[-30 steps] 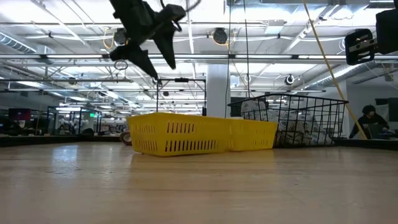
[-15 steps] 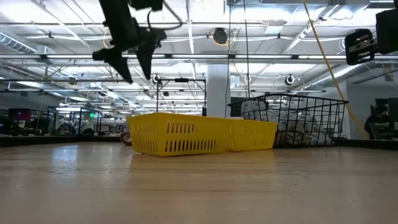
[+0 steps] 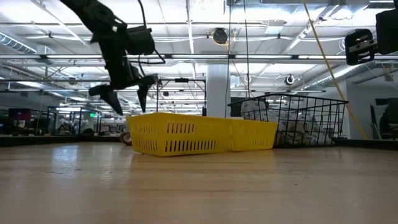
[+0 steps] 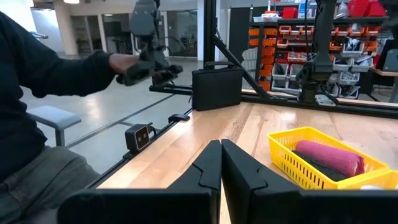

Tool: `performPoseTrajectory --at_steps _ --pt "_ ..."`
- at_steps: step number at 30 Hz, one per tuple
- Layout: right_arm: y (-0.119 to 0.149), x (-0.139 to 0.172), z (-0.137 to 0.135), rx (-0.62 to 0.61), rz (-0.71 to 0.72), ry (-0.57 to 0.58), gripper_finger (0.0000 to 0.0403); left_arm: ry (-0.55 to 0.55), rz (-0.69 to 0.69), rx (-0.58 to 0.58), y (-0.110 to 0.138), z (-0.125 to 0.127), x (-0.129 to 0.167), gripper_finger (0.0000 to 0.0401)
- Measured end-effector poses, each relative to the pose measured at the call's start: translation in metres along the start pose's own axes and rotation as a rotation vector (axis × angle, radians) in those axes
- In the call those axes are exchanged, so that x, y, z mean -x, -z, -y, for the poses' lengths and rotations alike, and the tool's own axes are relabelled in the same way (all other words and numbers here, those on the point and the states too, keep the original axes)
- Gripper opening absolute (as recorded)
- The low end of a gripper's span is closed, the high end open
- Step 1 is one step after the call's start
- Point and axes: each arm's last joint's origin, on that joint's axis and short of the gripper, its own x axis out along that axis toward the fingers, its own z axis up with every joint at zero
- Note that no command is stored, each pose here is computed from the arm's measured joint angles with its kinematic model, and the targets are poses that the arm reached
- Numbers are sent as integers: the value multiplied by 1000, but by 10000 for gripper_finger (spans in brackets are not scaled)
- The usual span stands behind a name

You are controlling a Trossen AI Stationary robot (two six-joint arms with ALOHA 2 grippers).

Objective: Pick & place medical supplies in basket/bin
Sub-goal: Put the brown bandage into the bottom yellow basket

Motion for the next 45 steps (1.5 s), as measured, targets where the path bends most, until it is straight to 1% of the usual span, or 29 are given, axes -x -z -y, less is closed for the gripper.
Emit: performPoseTrajectory --at_steps 2,5,9,14,19,26,31,35,45 --pt "0 0 0 0 0 0 0 9 14 16 0 -2 -9 325" --pt "0 0 0 0 0 0 0 -31 -10 12 5 -6 -21 319" --pt "0 0 0 0 0 1 0 -73 -49 -1 12 -5 -38 313" --pt "0 0 0 0 0 0 0 -122 -82 -2 18 -5 -58 316" --pt "0 0 0 0 1 1 0 -142 -92 -7 22 -5 -70 310" --pt "0 0 0 0 0 0 0 -175 -7 -10 19 -4 -72 296" --pt "0 0 0 0 0 0 0 -152 43 -26 19 2 -72 296" --pt "0 0 0 0 0 0 0 -133 49 -70 21 5 -71 294" --pt "0 0 0 0 0 1 0 -150 37 -62 22 3 -71 273"
